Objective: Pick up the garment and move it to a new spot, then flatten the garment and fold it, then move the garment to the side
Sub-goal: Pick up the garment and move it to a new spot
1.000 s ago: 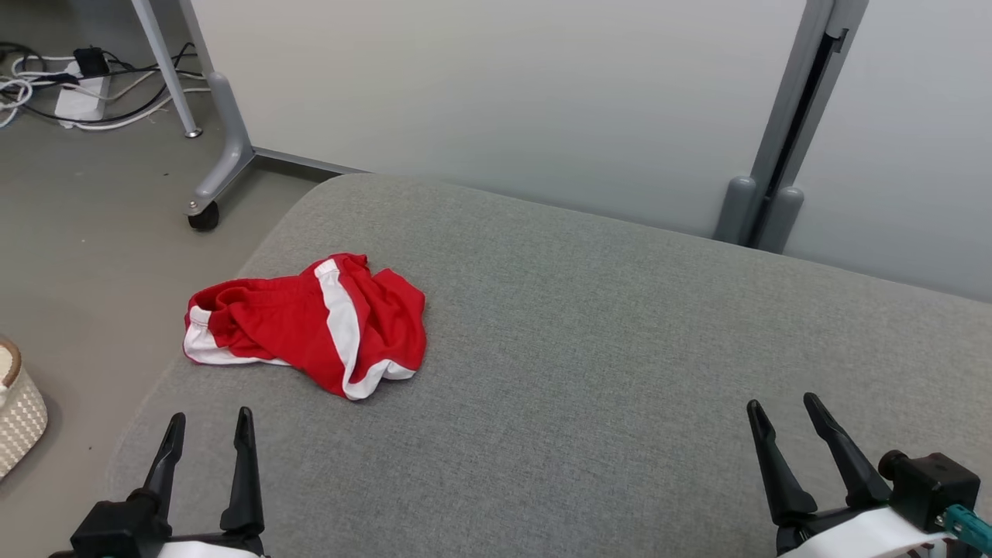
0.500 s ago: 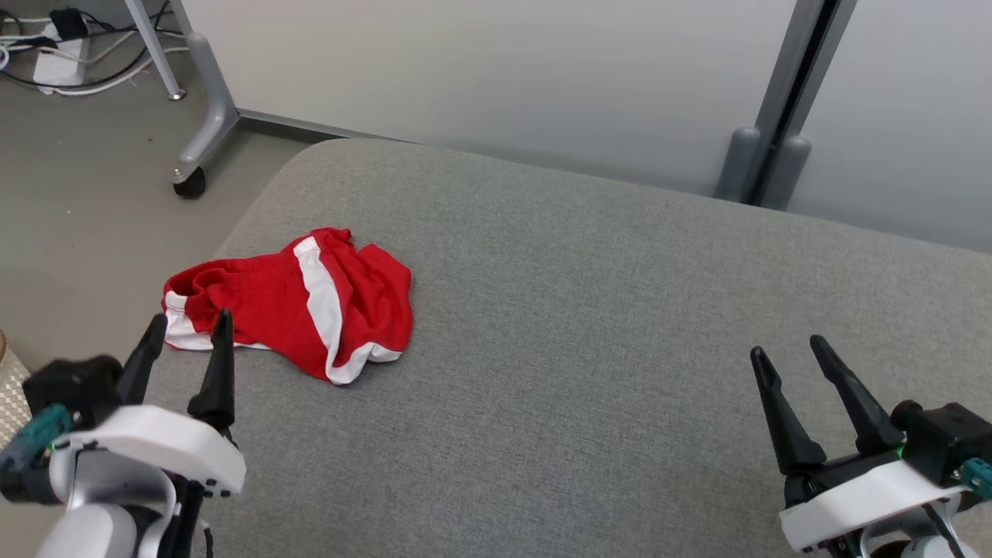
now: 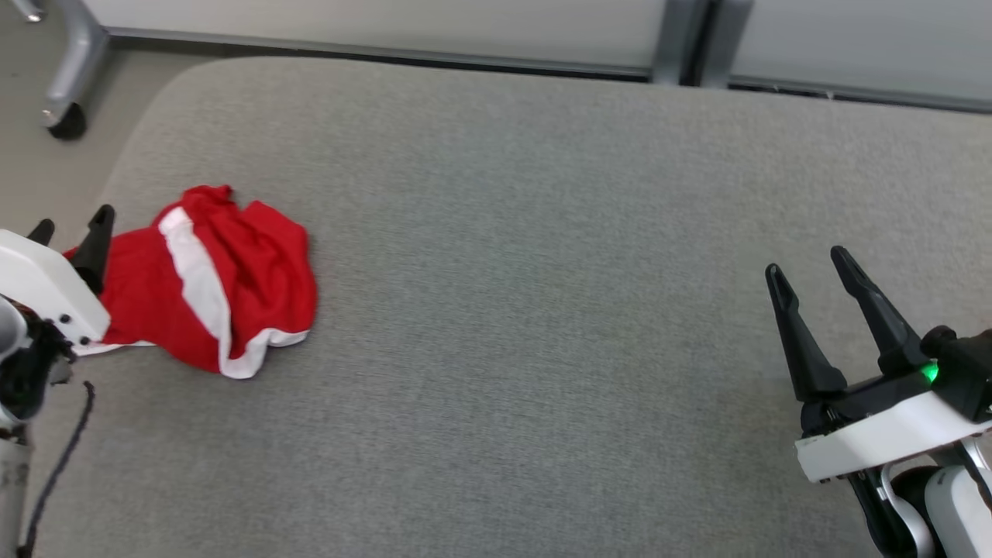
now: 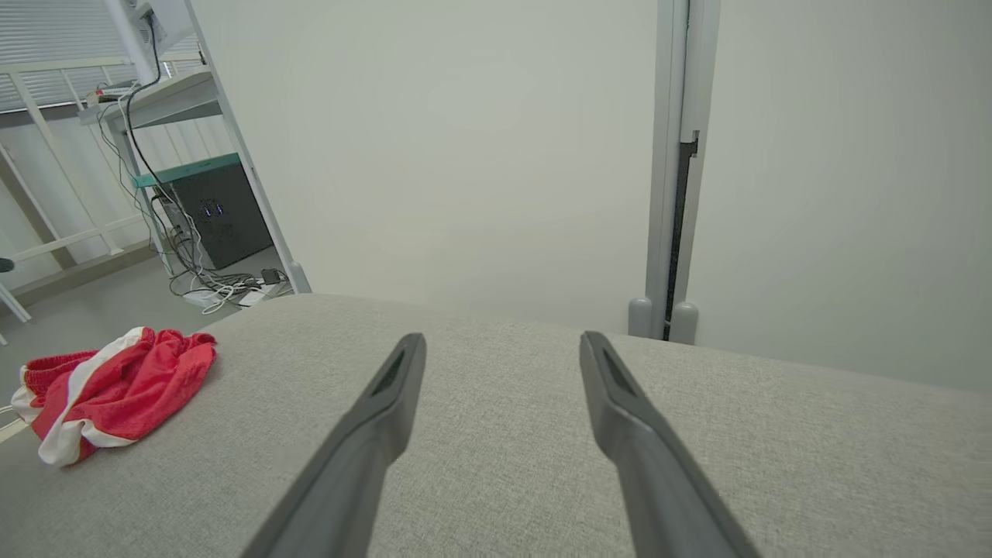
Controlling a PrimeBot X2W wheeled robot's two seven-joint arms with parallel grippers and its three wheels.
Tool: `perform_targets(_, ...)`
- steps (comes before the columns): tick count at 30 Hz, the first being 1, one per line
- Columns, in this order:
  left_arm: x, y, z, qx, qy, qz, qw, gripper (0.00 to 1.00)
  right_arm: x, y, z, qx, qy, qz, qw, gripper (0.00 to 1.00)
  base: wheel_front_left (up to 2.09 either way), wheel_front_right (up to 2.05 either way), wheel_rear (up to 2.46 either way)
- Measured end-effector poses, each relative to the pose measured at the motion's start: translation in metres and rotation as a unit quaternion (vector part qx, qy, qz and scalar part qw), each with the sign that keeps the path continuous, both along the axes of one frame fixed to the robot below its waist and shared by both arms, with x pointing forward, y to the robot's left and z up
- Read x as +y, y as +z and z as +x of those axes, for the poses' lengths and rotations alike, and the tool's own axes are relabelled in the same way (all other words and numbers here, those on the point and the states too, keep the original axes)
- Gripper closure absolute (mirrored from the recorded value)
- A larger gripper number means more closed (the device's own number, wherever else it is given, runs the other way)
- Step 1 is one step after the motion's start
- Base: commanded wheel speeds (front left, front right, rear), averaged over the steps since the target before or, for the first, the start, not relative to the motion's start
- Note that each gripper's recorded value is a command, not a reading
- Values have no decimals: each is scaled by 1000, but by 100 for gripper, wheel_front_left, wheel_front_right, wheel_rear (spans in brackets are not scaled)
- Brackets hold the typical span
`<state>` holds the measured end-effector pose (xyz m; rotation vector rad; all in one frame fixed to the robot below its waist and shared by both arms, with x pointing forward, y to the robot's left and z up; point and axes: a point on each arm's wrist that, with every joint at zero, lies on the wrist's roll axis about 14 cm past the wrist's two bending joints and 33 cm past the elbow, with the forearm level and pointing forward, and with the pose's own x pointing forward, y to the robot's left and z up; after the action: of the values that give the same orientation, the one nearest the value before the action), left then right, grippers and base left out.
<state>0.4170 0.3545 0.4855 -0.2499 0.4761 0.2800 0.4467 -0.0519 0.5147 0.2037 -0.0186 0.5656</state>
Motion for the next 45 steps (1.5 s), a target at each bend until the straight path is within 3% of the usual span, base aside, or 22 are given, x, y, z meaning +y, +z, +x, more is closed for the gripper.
perform_targets(9, -14, -79, 24, 99, -1, -55, 994, 0, -26, -16, 10, 14, -31, -11, 999, 0, 0, 0, 0)
perform_targets(17, -39, -145, 8, 220, -13, -93, 971, 0, -50, -26, 11, 24, -61, -17, 998, 0, 0, 0, 0)
perform_targets(18, -39, -146, 8, 223, -12, -94, 970, 9, -51, -27, 11, 25, -63, -18, 998, 0, 0, 0, 0)
perform_targets(20, -39, -146, 8, 223, -13, -96, 970, 98, -52, -26, 11, 24, -65, -17, 997, 0, 0, 0, 0)
perform_targets(21, -38, -145, 8, 221, -13, -95, 971, 100, -52, -25, 10, 24, -66, -17, 997, 0, 0, 0, 0)
perform_targets(28, -33, -123, 13, 176, -27, -66, 982, 100, -47, -16, 4, 15, -64, -9, 998, 0, 0, 0, 0)
perform_targets(36, -47, -55, 36, 77, -104, 7, 992, 100, -44, 5, -16, -5, -72, 12, 997, 0, 0, 0, 0)
perform_targets(45, -120, 46, 40, -54, -228, 59, 970, 100, -65, 25, -52, -26, -116, 32, 992, 0, 0, 0, 0)
